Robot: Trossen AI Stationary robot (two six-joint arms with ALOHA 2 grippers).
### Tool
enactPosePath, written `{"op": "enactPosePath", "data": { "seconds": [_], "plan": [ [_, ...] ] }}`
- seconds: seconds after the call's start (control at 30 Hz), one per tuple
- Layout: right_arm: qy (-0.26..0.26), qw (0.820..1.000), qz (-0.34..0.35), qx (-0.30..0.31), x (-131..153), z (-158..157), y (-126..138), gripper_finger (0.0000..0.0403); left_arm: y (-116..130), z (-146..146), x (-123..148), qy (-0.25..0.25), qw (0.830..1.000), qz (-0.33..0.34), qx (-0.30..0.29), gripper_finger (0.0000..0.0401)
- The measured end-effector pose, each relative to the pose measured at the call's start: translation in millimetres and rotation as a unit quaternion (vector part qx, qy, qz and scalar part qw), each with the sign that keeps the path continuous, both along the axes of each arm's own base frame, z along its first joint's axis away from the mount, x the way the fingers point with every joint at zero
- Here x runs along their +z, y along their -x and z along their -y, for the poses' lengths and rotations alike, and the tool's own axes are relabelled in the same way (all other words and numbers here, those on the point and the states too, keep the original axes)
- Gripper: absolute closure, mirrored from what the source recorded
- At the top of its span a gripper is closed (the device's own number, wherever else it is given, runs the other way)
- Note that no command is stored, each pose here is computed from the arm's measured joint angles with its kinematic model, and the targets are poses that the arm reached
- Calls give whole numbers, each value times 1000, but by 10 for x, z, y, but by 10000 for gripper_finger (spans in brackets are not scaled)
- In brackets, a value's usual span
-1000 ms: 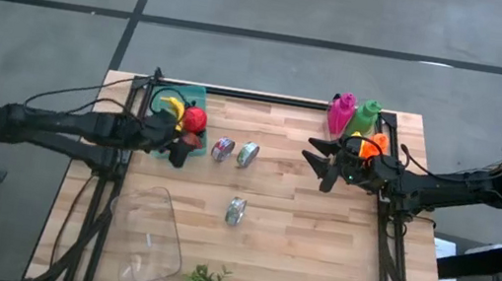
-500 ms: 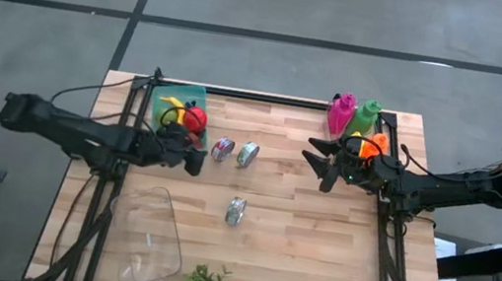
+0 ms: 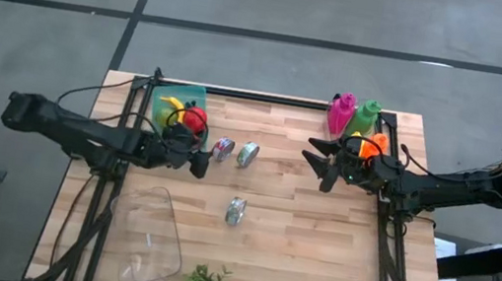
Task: Pick & Place Food Item
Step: Put the red tuna can into the left transparent bin
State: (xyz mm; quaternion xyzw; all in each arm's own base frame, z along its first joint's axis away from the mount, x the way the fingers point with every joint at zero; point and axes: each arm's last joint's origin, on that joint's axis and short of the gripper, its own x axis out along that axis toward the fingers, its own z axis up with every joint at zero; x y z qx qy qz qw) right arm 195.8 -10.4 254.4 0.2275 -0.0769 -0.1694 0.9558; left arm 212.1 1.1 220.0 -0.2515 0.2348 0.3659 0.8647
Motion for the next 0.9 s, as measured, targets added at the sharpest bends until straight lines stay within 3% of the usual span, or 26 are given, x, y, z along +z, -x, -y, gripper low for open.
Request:
{"op": "enactPosePath", "data": {
  "seconds": [0.37, 0.9],
  "plan": [
    [0, 1000, 0, 0, 0, 1, 0, 126, -258, 7, -173, -10, 999, 22, 24, 75],
    [0, 1000, 0, 0, 0, 0, 0, 126, -772, -108, -319, -41, 991, -118, 52, 75]
  ]
}}
